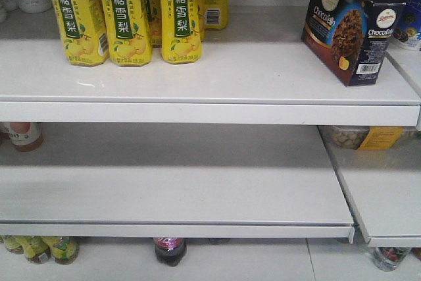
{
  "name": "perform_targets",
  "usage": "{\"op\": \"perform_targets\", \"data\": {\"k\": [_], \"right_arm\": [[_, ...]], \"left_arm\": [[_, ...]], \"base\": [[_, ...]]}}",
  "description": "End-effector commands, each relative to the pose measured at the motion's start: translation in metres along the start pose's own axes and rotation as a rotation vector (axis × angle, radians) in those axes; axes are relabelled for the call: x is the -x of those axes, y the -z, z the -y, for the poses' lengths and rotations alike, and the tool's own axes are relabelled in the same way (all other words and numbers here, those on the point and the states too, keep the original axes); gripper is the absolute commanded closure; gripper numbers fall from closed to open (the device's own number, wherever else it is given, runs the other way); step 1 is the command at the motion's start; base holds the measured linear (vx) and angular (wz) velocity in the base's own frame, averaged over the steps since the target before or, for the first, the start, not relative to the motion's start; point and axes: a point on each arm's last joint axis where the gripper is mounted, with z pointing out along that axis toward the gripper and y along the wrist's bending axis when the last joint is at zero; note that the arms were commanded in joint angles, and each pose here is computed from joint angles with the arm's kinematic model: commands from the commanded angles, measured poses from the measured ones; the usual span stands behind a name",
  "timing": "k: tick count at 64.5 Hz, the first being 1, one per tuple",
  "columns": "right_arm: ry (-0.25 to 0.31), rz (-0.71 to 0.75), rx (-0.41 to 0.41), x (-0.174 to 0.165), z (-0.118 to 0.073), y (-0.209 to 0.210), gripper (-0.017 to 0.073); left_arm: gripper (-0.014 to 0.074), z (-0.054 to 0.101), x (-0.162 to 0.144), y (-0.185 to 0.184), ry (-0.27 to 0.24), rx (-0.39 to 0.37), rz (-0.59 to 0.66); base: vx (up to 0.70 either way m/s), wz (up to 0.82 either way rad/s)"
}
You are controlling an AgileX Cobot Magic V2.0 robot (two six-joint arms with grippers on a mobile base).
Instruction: Left arm holds basket, right arm returns cookies
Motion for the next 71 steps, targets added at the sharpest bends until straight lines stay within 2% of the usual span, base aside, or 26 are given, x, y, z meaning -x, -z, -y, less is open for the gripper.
{"op": "perform_targets", "data": {"k": [1,27,71], "right_arm": [[-0.002,0.078,0.0,0.0058,-0.0002,0.0009,0.0567],[-0.041,0.077,0.001,0.0058,-0.0001,0.0009,0.0567],[-0.042,0.077,0.001,0.0057,-0.0001,0.0009,0.0567]], "left_arm": [[0.06,0.0005,0.0207,0.0043,-0.025,0.001,0.147],[0.06,0.0005,0.0207,0.0043,-0.025,0.001,0.147],[0.06,0.0005,0.0207,0.0043,-0.025,0.001,0.147]], "base": [[0.0,0.0],[0.0,0.0],[0.0,0.0]]}}
